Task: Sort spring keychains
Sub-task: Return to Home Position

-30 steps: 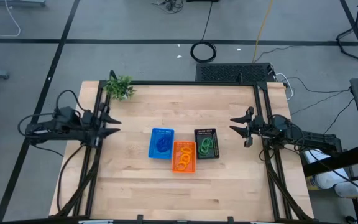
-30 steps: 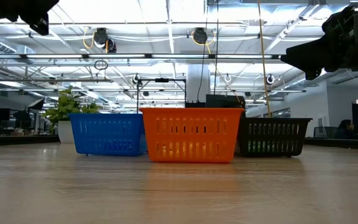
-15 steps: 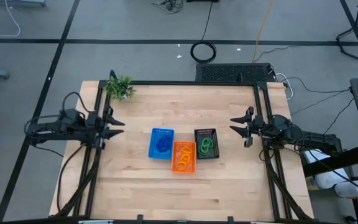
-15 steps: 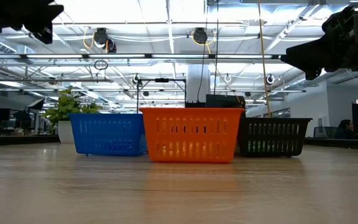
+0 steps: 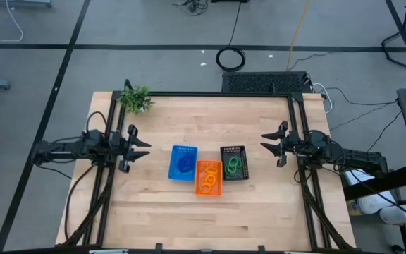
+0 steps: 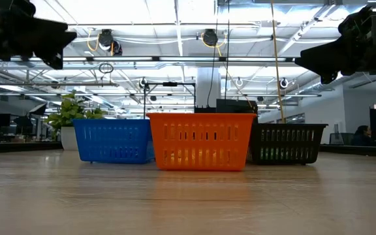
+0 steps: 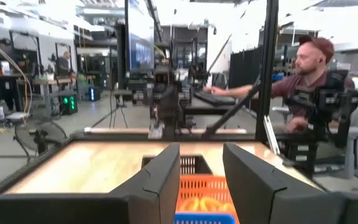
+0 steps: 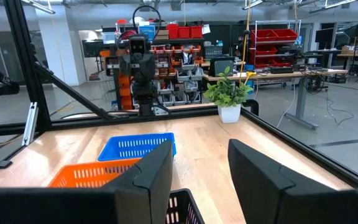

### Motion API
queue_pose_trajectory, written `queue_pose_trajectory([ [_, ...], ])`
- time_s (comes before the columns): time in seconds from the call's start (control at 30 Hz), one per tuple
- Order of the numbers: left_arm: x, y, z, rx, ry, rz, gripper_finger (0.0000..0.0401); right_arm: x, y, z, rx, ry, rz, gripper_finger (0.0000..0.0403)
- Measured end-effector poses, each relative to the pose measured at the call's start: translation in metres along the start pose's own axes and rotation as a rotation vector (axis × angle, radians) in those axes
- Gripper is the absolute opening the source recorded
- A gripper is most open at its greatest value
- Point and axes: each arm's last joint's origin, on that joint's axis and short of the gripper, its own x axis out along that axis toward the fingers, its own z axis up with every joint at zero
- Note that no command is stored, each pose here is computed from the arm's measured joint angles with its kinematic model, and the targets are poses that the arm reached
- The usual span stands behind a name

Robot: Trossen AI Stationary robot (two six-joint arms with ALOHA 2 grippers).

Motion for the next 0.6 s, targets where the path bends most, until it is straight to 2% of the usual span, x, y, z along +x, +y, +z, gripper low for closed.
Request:
queue_pose_trajectory([
  [0.17,0.001,0.0,-0.013,0.014,0.044,0.0,0.0131,0.0,0.0,0.0,0.0,0.0,0.0,0.0144],
  [0.43,0.0,0.0,-0.017,0.085,0.092,-0.002,0.0131,0.0,0.0,0.0,0.0,0.0,0.0,0.0143],
  [0.6,0.0,0.001,-0.021,0.073,0.132,0.0,0.0131,0.0,0.0,0.0,0.0,0.0,0.0,0.0145],
])
